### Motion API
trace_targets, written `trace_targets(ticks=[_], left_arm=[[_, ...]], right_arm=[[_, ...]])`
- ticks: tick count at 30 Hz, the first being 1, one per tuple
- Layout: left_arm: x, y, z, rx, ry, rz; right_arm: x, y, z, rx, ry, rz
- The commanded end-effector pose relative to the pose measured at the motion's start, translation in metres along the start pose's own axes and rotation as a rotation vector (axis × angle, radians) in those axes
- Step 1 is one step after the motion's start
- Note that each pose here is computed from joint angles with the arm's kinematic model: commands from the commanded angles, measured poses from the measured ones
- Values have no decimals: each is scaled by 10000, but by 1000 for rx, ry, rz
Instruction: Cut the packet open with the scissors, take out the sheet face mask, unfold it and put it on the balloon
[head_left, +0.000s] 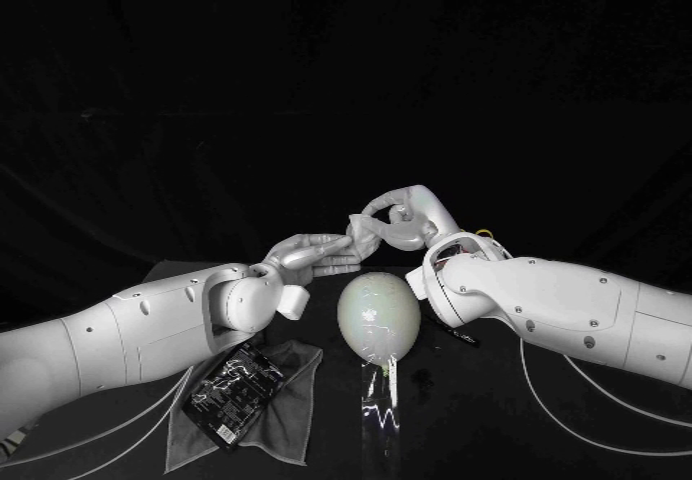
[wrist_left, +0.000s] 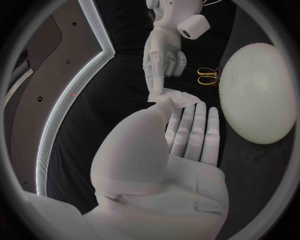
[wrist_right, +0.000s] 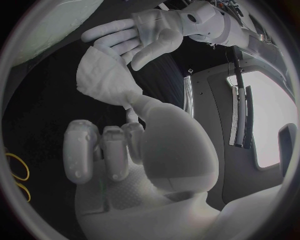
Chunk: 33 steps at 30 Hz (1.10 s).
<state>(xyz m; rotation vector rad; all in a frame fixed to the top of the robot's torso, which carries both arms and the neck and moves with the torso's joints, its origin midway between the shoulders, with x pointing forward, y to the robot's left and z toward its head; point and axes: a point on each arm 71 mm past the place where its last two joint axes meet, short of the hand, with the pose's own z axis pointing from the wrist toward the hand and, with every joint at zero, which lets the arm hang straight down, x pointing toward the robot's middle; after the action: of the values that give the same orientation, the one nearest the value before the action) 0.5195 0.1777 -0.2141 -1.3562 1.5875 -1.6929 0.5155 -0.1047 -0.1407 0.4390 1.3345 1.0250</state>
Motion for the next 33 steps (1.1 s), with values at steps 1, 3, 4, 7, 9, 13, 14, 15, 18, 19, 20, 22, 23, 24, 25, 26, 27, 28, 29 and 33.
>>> trace_targets(ticks=[1,3,4,7,9,13,14,15,18,19,20,22,23,24,25,26,27,28,29,33], left_arm=[[25,-33,7,44,7,7],[19,-41,6,54,0,10],[16,-44,6,59,-4,11],[8,-53,4,70,-13,14],[7,-57,4,76,-16,17],[10,-66,3,90,-18,29],[10,-67,3,92,-18,33],[10,-69,3,94,-19,38],[8,-72,3,99,-23,49],[7,-73,4,100,-25,54],[6,-73,4,100,-27,58],[3,-74,5,102,-31,67],[3,-74,5,102,-32,70],[2,-74,7,102,-34,76],[0,-74,8,103,-38,82],[-3,-75,8,103,-41,88],[-5,-75,8,104,-44,92],[-9,-76,8,104,-48,98],[-13,-77,8,105,-50,103],[-23,-81,8,109,-59,125]], right_arm=[[10,13,3,-9,10,2],[11,13,2,-9,12,3],[12,14,1,-8,13,3],[14,14,0,-8,15,3],[14,14,0,-8,16,3],[13,12,0,-7,16,3],[13,12,0,-7,16,3],[12,12,0,-7,15,3],[12,13,-1,-7,14,3],[11,13,-1,-8,14,3],[11,14,-2,-8,13,3],[11,14,-2,-8,12,3],[11,14,-1,-8,12,3],[9,13,-2,-8,11,3],[7,12,-2,-8,10,3],[5,12,-3,-8,9,4],[5,11,-3,-7,9,5],[4,11,-4,-7,8,6],[3,10,-5,-6,8,6],[6,14,-11,-5,9,11]])
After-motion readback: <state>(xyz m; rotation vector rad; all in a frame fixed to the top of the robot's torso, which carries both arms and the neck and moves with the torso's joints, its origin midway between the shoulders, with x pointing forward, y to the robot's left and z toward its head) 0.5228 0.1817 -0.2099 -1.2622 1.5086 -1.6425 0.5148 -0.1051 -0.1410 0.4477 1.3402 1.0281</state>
